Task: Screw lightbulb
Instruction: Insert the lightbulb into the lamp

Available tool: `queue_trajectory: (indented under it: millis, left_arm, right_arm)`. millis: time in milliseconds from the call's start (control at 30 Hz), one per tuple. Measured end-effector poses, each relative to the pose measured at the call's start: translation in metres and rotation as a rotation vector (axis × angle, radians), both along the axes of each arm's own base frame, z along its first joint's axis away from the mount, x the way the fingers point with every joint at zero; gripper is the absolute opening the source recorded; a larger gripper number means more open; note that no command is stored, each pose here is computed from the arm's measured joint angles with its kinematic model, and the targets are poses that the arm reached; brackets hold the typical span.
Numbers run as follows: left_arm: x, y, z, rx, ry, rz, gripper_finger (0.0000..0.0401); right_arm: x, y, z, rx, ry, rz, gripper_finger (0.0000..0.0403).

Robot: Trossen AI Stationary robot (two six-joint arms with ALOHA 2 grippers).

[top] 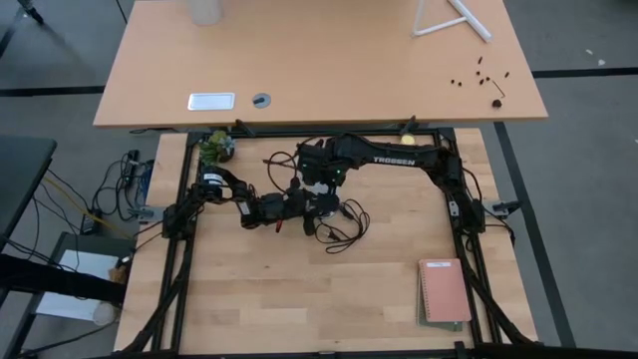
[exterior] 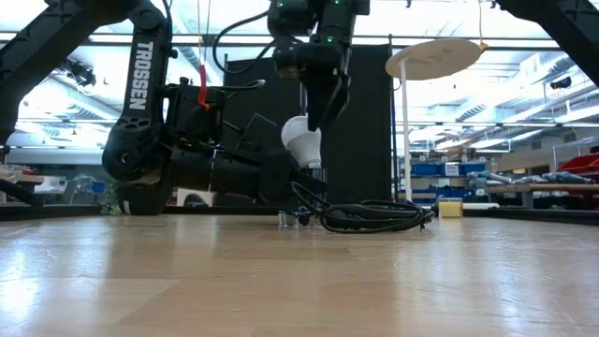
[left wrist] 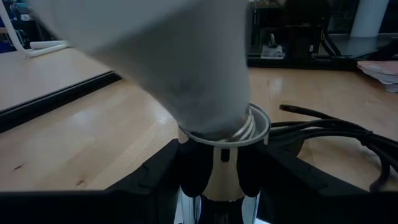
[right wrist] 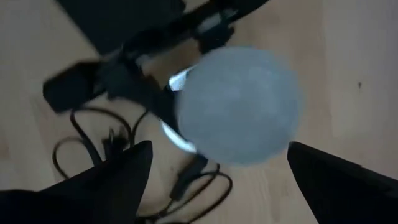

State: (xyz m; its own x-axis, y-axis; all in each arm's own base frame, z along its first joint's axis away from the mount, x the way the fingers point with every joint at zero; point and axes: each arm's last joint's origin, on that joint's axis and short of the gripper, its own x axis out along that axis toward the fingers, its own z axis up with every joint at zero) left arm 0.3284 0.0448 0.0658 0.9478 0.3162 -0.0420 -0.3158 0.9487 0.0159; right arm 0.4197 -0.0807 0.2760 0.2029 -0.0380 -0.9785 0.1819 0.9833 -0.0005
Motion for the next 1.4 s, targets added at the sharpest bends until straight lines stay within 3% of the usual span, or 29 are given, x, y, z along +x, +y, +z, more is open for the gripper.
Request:
queue_trajectory:
  millis: [133,667,900,1167,1400]
  left_arm:
    - [0.000,0.000,0.000,-0.015,-0.003,-0.027,0.0190]
    - [0.000,0.001,0.000,-0.019,-0.004,-0.036,0.0190]
    - [0.000,0.001,0.000,-0.014,-0.003,-0.036,0.0190]
    - [0.000,0.001,0.000,-0.014,-0.001,-0.035,0.0190]
    - [0.000,0.001,-0.001,-0.014,0.002,-0.035,0.0190]
  right_arm:
    - [-0.007,-0.003,-0.001,-0.003,0.074,0.076,0.0392]
    - [-0.008,0.007,-0.002,-0.035,0.109,0.274,0.0390]
    - [0.001,0.002,-0.001,-0.079,0.009,0.303,0.0390]
    - [0.003,0.000,-0.029,-0.039,0.013,0.304,0.0387]
    - [0.001,-0.004,-0.037,0.015,0.012,0.310,0.0360]
